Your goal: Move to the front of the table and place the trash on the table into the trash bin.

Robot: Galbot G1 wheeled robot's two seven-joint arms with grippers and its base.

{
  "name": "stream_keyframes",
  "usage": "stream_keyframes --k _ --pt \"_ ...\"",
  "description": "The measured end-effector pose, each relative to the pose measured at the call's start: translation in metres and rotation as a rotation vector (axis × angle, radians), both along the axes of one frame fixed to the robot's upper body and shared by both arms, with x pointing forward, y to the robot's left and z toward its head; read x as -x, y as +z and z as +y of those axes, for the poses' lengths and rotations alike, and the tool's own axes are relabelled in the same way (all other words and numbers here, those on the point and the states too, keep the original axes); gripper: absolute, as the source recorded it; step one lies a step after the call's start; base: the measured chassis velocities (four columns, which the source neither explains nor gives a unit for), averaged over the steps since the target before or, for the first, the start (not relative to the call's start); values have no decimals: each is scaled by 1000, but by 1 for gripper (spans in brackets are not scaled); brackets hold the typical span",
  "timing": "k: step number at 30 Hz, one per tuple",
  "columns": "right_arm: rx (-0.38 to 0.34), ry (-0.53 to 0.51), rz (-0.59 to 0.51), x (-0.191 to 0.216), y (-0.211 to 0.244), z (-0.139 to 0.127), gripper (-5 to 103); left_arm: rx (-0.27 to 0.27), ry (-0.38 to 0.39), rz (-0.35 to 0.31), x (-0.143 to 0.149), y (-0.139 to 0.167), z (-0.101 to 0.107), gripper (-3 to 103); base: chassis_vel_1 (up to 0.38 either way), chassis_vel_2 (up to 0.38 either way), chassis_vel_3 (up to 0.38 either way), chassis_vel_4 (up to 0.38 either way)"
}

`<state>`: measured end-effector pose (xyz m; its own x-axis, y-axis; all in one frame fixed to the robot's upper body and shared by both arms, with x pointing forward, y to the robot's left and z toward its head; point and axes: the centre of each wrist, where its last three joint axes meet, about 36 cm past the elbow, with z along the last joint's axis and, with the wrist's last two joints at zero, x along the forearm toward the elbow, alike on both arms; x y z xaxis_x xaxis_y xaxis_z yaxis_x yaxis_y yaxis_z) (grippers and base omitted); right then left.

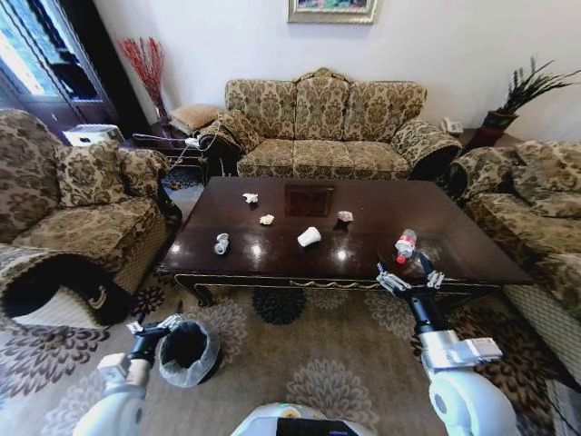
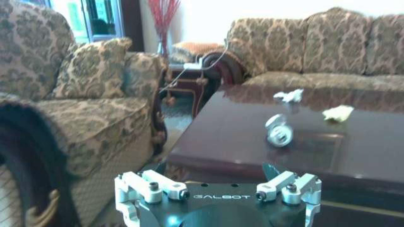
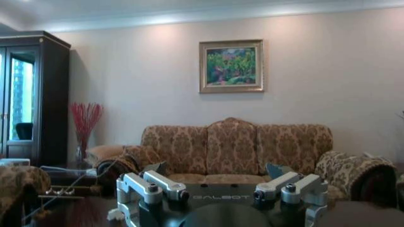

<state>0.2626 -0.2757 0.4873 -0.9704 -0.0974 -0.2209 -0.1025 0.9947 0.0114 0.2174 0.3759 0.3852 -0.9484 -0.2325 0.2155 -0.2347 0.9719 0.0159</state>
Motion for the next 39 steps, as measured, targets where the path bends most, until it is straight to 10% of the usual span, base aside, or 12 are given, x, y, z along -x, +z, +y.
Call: stream_keyframes --k 8,15,39 --pt "-46 2 -8 -1 1 -1 100 -15 25 183 18 -69 -2 100 134 127 -126 -120" --pt "-37 68 -38 -2 -1 -3 100 -32 -4 372 14 -139 36 100 -17 -6 9 7" --pt "-42 48 -85 2 0 -3 100 7 27 539 -55 -249 96 100 0 0 0 0"
